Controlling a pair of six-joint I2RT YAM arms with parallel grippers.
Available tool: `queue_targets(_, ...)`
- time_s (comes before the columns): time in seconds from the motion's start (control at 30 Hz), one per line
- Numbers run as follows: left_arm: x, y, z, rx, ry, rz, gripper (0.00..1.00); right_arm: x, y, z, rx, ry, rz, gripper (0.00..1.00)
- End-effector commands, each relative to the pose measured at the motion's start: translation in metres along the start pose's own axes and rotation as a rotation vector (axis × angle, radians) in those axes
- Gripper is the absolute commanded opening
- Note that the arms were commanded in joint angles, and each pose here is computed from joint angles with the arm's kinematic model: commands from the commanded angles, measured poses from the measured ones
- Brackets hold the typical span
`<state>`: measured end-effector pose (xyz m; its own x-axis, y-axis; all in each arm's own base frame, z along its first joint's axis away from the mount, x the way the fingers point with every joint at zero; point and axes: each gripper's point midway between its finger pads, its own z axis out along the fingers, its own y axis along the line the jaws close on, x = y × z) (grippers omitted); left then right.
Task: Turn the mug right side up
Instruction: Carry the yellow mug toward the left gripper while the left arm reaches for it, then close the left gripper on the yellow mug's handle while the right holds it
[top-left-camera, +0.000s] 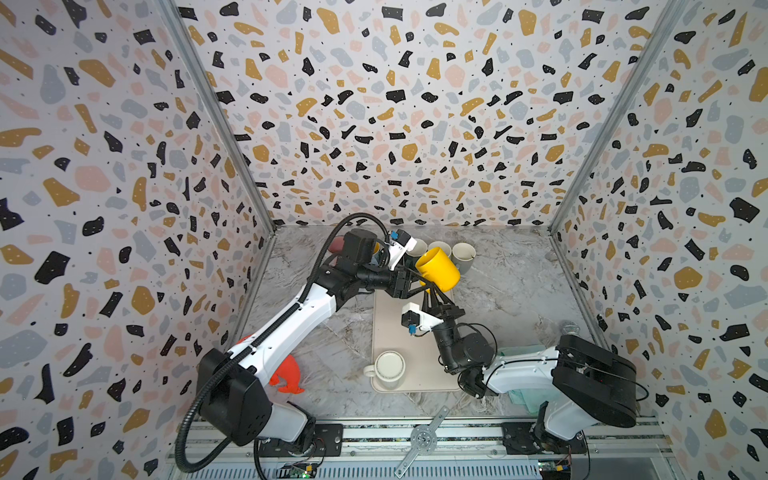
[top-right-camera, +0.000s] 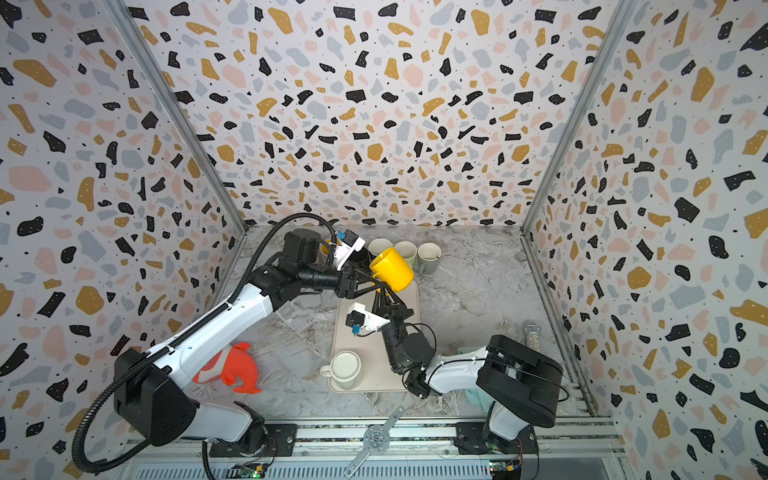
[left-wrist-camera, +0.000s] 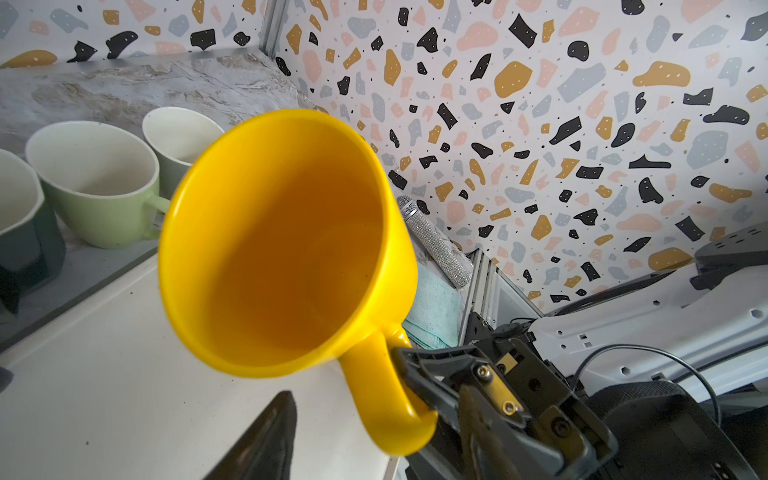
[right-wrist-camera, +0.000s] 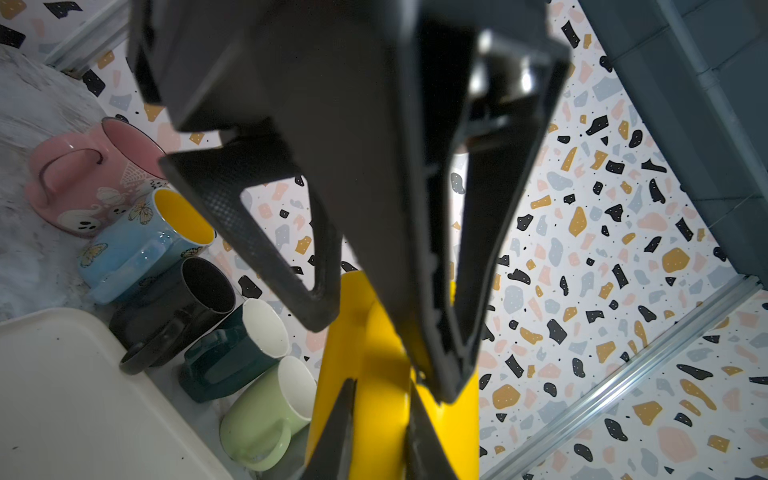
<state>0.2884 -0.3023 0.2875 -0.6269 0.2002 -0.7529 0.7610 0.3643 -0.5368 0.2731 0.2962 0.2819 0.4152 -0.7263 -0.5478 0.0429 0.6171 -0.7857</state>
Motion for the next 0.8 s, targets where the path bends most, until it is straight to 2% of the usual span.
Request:
queue_targets(0.0, -0.012, -0.009, 0.001, 0.037, -0.028, 0.028, 0.62, -0.017, -0.037, -0.002, 0.120, -0.056, 0.076, 0.00)
queue_targets(0.4, -0.010, -0.007, 0.005, 0.042, -0.019, 0.016, 0.60, -0.020, -0.029, -0.009, 0.174, -0.082, -0.026, 0.00)
queue_targets(0.77, -0.001, -0.005, 0.007, 0.051, -0.002, 0.001, 0.55, -0.028, -0.033, -0.007, 0.184, -0.110, -0.017, 0.00)
